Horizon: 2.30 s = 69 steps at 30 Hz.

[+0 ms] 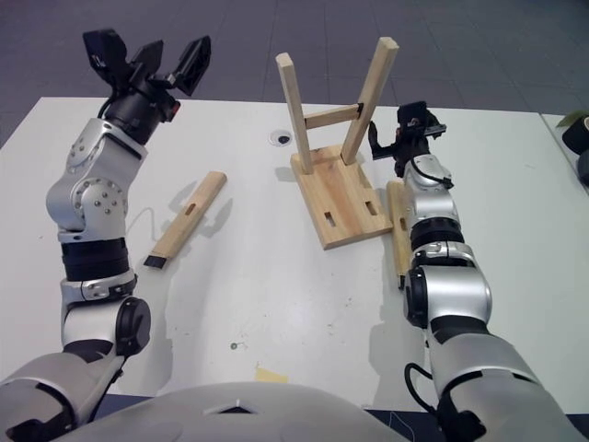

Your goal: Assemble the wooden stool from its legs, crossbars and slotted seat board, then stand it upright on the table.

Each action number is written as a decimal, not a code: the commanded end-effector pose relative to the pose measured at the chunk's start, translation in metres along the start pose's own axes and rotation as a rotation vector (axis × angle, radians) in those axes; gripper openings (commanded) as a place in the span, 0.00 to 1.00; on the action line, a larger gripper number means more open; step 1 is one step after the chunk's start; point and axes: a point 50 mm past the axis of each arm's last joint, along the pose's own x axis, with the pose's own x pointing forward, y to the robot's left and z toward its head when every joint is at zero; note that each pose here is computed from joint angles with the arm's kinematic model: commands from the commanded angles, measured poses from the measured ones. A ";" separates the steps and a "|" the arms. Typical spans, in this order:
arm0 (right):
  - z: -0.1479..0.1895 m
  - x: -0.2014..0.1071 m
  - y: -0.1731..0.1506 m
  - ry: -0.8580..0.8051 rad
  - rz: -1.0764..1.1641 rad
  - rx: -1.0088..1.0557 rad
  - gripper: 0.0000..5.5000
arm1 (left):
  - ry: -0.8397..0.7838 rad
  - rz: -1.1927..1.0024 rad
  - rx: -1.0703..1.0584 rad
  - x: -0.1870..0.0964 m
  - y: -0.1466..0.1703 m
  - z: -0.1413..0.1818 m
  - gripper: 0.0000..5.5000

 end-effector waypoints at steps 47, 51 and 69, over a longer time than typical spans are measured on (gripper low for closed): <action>-0.105 -0.180 -0.046 0.352 0.124 0.233 0.98 | 0.035 0.052 0.027 -0.019 0.003 -0.003 0.98; -0.119 -0.186 -0.051 0.446 0.075 0.219 0.98 | 0.037 0.056 0.026 -0.020 0.003 -0.003 0.98; -0.100 -0.183 -0.073 0.371 0.062 0.337 0.98 | 0.047 0.053 0.015 -0.020 0.004 -0.006 0.98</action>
